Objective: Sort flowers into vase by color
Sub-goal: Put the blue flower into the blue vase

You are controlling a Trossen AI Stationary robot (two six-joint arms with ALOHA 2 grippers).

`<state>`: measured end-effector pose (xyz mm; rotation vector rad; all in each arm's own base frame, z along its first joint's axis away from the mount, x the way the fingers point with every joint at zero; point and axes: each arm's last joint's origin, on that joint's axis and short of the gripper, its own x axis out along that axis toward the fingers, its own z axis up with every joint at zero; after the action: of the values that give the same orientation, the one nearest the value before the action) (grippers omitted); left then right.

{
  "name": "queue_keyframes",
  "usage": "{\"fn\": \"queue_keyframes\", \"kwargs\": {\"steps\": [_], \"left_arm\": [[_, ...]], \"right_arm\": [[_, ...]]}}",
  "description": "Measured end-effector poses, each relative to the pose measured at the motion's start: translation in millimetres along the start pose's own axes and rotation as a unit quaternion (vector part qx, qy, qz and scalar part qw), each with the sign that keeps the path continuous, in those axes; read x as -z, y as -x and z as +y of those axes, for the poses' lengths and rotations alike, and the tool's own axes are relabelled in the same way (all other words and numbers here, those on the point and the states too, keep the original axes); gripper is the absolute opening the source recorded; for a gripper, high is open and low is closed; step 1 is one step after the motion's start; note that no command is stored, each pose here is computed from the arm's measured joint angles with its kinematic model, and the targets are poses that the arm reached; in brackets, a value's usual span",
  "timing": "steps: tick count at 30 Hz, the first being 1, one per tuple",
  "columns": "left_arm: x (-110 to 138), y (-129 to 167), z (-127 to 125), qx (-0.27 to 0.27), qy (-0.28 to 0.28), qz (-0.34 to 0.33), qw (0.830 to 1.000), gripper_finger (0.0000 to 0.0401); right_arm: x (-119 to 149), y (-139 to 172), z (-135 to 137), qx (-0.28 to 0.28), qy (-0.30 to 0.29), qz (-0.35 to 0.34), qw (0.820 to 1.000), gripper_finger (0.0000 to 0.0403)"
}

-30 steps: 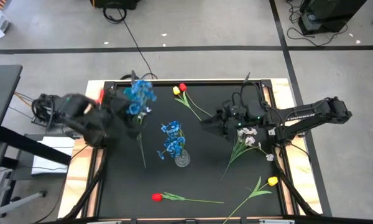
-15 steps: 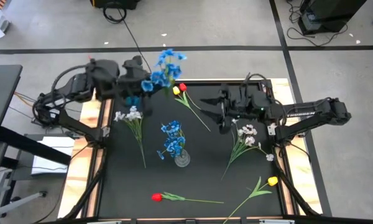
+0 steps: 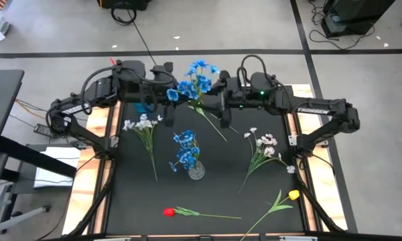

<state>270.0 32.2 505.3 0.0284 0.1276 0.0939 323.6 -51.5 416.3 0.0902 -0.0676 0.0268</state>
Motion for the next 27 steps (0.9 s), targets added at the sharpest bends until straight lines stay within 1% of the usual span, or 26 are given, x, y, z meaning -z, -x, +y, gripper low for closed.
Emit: {"fn": "queue_keyframes", "kwargs": {"steps": [5,8,10,12,15,18,20,21,24,27], "left_arm": [[1.8,-5.7,0.1,0.000,-0.001,0.002,1.000,0.0021],[2.8,-7.9,0.1,0.000,-0.002,0.004,1.000,0.0021],[3.5,-8.2,0.1,0.000,-0.004,0.007,1.000,0.0021],[4.1,-8.2,0.1,0.000,-0.004,0.011,1.000,0.0023],[5.4,-8.1,0.1,-0.001,-0.003,0.017,1.000,0.0025],[5.8,-8.1,1.0,-0.014,-0.002,0.020,1.000,0.0026],[5.5,-7.3,1.5,-0.021,-0.001,0.019,1.000,0.0027],[5.1,-7.2,1.6,-0.026,-0.001,0.017,1.000,0.0027],[5.0,-7.0,4.2,-0.032,0.002,0.017,0.999,0.0034],[5.2,-6.9,6.2,-0.036,0.005,0.017,0.999,0.0050]], "right_arm": [[-7.5,-12.6,-0.5,-0.023,0.009,-0.008,1.000,0.0246],[-7.0,-20.4,-3.0,-0.034,0.006,0.003,0.999,0.0232],[-4.1,-22.6,-4.2,-0.036,-0.004,0.015,0.999,0.0218],[-5.1,-22.4,-4.7,-0.031,-0.005,0.013,0.999,0.0197],[-11.2,-14.2,-5.5,-0.019,-0.009,0.018,1.000,0.0152],[-14.2,-9.2,-7.3,-0.018,-0.011,0.022,1.000,0.0080],[-15.6,-7.9,-7.2,-0.024,0.000,0.020,1.000,0.0028],[-16.0,-7.8,-6.9,-0.027,0.007,0.019,0.999,0.0019],[-16.1,-7.6,-6.8,-0.027,-0.001,0.019,0.999,0.0020],[-14.3,-9.2,-6.6,-0.026,-0.003,0.022,0.999,0.0013]]}}
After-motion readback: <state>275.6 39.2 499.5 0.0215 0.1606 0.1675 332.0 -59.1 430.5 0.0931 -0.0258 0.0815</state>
